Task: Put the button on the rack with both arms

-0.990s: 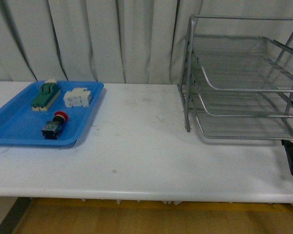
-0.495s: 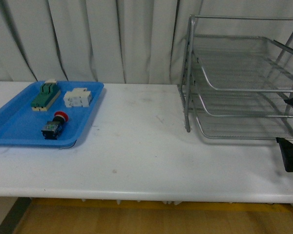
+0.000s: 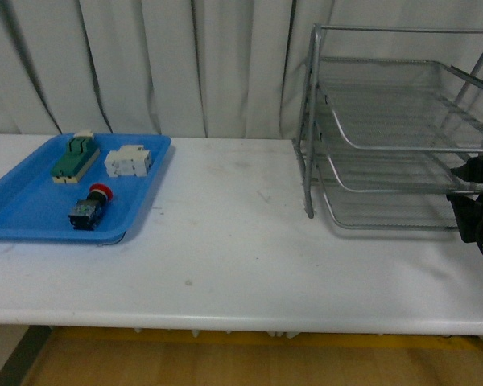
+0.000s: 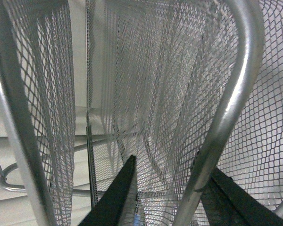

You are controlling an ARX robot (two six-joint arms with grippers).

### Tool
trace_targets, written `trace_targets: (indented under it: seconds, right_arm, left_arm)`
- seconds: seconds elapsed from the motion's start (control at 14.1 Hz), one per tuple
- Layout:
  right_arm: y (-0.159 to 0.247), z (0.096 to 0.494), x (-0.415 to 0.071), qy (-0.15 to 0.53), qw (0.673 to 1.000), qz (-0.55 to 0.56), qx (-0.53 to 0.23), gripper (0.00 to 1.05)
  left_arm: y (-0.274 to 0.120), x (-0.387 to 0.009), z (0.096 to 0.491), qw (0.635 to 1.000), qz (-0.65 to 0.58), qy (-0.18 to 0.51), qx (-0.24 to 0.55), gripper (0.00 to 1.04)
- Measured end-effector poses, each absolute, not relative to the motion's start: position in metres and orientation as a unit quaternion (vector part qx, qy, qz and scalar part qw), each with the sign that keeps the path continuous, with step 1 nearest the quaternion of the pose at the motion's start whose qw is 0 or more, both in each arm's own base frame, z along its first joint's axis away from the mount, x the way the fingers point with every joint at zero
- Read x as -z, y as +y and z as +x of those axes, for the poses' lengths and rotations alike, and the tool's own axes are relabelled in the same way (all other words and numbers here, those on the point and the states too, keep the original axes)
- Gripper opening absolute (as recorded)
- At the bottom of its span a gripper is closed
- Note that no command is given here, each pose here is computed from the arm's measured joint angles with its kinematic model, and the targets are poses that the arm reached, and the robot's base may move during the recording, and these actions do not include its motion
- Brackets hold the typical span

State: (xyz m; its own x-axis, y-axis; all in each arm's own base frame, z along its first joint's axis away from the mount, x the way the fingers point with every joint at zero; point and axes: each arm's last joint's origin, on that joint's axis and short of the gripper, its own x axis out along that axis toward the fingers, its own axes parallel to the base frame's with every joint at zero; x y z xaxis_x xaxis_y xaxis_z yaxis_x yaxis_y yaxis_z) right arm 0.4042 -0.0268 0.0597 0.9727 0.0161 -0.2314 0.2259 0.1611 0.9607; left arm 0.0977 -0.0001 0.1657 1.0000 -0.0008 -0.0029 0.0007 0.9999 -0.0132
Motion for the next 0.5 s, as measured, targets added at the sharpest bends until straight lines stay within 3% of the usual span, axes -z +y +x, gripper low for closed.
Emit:
trace_targets:
  seconds: [0.21, 0.5]
  right_arm:
    - [-0.026, 0.402, -0.058, 0.094, 0.752, 0.648, 0.070, 0.06]
    - [-0.026, 0.386, -0.054, 0.090, 0.739, 0.664, 0.072, 0.04]
  left_arm:
    - [0.000, -0.166, 0.098, 1.000, -0.007, 0.001, 0.000, 0.98]
    - [0.000, -0.166, 0.098, 1.000, -0.007, 0.001, 0.000, 0.98]
